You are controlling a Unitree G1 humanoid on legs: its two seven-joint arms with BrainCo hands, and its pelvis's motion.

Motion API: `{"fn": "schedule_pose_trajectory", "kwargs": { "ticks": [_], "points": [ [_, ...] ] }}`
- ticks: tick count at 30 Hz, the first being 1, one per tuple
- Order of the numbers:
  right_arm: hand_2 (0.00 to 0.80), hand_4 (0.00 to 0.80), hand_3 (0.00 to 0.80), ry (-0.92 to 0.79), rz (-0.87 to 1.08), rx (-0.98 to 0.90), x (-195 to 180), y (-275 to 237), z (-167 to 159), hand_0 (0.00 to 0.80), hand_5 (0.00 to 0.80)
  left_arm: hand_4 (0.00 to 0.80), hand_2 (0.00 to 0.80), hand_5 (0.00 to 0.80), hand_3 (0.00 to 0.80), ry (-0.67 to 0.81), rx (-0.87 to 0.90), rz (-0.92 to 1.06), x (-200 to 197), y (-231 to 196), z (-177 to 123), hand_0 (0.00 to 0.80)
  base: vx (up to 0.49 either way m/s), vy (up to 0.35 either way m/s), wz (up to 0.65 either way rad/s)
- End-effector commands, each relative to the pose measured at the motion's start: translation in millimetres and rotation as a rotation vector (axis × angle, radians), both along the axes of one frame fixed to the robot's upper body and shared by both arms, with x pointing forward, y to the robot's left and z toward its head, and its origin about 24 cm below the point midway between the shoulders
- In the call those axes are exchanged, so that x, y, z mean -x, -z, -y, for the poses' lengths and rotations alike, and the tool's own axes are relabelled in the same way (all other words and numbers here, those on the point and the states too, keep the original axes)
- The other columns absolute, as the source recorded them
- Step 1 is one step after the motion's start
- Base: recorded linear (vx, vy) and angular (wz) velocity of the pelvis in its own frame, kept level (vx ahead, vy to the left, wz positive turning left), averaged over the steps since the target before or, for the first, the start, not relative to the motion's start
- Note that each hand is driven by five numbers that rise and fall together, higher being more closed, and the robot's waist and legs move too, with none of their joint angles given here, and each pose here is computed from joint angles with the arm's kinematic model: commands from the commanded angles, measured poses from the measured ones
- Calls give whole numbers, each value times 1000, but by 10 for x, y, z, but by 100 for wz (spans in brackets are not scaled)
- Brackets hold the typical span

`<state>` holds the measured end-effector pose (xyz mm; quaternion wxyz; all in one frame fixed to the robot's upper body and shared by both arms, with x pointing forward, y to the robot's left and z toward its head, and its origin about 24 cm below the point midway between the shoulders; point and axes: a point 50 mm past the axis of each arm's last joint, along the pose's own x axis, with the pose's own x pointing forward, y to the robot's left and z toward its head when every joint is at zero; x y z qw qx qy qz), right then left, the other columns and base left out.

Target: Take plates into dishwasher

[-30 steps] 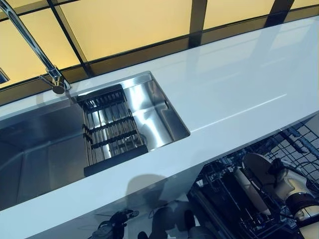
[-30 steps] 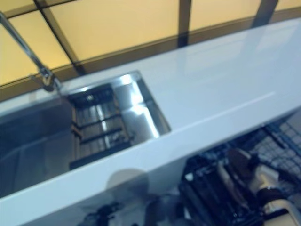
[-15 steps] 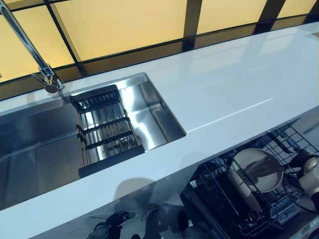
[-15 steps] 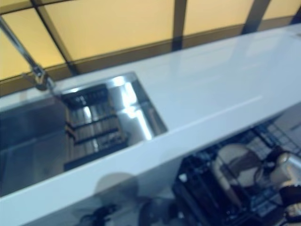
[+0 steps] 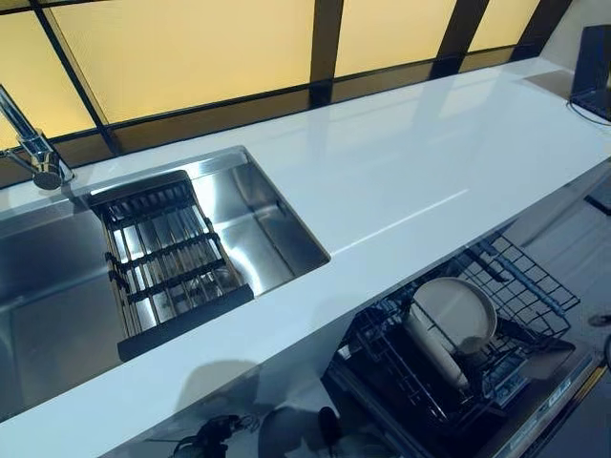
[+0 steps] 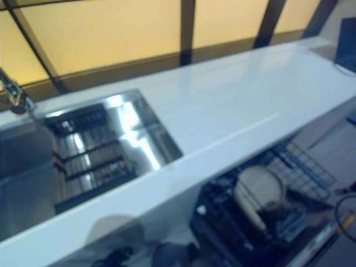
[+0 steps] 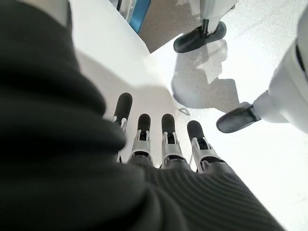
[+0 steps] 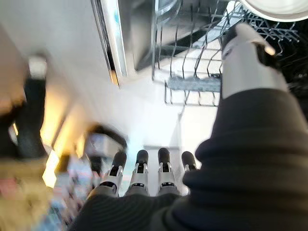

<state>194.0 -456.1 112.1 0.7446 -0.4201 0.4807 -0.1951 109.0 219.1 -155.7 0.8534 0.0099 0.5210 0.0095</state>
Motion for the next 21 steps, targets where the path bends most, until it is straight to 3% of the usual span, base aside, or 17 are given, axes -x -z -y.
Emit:
{"fn": "schedule_pose_trajectory", "kwargs": {
  "ticks": [1, 5, 9, 13, 16, 21],
  "points": [
    [0, 0, 0, 191, 84, -169, 216, 270, 99, 0, 0, 0, 0, 0, 0, -122, -100, 149, -442, -228, -366, 0, -64, -103, 1],
    [0, 0, 0, 393, 100, -274, 689, 662, 264, 0, 0, 0, 0, 0, 0, -225, -115, 151, -393, -248, -526, 0, -38, -139, 7],
    [0, 0, 0, 568, 145, -393, 941, 947, 214, 0, 0, 0, 0, 0, 0, -271, -102, 166, -389, -254, -554, 0, -120, -64, 4],
    [0, 0, 0, 598, 202, -509, 776, 1062, 82, 0, 0, 0, 0, 0, 0, -279, -70, 179, -431, -229, -441, 0, -225, 79, -12],
    [0, 0, 0, 583, 261, -555, 607, 1086, 6, 0, 0, 0, 0, 0, 0, -278, -105, 184, -569, -279, -440, 0, -317, 158, -92],
    [0, 0, 0, 582, 233, -575, 688, 1299, -112, 0, 0, 0, 0, 0, 0, -260, -143, 232, -737, -391, -532, 0, -364, 68, -21]
  ]
}}
